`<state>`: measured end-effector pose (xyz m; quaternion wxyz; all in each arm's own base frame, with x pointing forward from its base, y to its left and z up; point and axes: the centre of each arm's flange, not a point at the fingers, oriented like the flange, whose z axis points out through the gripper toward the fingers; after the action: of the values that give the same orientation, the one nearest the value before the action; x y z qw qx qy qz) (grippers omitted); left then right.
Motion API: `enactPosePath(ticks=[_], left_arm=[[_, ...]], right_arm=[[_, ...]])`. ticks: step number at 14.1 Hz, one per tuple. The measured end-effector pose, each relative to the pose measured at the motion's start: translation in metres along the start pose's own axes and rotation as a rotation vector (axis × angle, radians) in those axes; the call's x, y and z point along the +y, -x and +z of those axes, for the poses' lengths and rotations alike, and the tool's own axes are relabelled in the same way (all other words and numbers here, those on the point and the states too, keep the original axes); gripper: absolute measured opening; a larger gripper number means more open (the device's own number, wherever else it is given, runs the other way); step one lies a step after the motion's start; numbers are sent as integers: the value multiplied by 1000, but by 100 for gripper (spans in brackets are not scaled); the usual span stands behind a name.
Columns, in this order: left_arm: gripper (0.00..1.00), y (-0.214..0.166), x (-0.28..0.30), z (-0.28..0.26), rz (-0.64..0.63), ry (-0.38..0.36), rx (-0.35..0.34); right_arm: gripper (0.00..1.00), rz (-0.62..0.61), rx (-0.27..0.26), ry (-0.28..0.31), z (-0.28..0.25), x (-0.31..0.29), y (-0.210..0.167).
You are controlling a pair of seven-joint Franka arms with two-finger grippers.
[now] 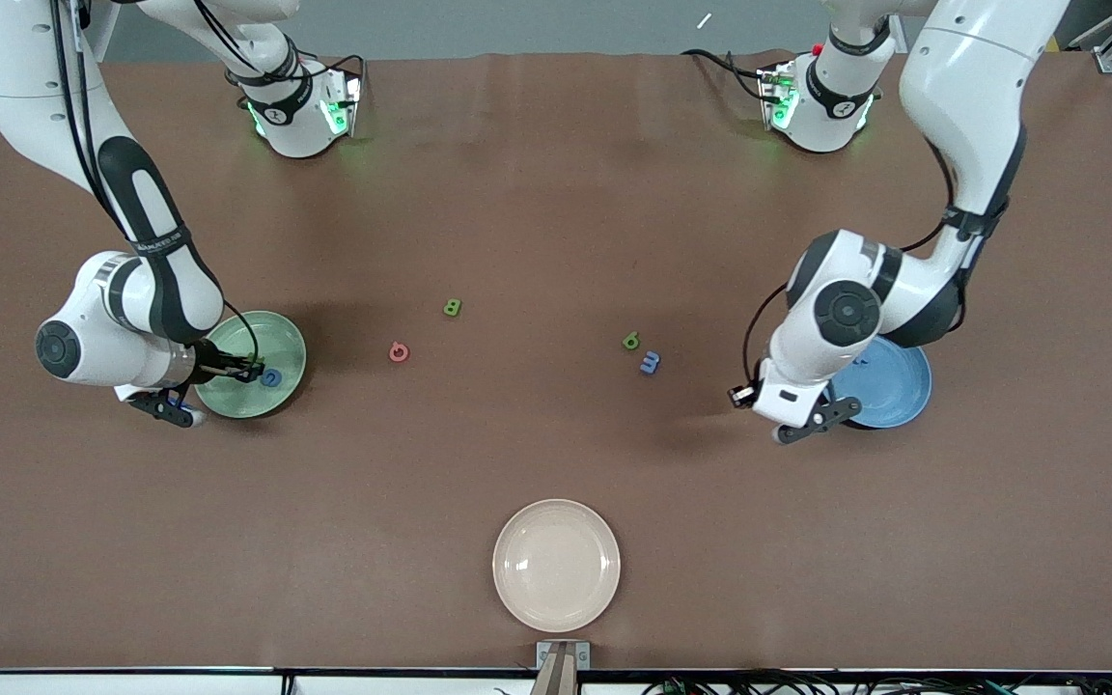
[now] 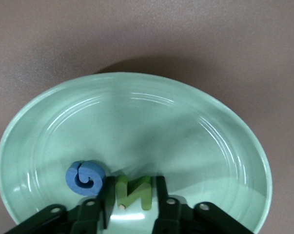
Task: Sort upper and lower case letters into plates
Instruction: 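Drop the N in the green plate while the left gripper drops its letter in blue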
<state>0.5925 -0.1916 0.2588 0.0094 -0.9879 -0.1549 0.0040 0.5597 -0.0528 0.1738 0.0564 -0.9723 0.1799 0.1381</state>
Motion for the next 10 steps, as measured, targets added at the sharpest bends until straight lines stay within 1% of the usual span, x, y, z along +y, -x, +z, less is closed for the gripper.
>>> enactPosePath(ticks=[2, 5, 6, 8, 10], left_arm=[[27, -3, -42, 2, 98, -25, -18], [27, -11, -109, 11, 207, -47, -58], [27, -15, -129, 15, 235, -48, -70], [27, -23, -163, 21, 281, -45, -89], [27, -27, -187, 26, 316, -40, -100]], right_arm=[[66, 1, -2, 1, 1, 1, 0], [98, -1, -8, 0, -1, -1, -1], [100, -4, -26, -1, -5, -3, -2], [100, -4, -71, -5, -25, -12, -6], [100, 28, -93, -10, -50, -23, -9]])
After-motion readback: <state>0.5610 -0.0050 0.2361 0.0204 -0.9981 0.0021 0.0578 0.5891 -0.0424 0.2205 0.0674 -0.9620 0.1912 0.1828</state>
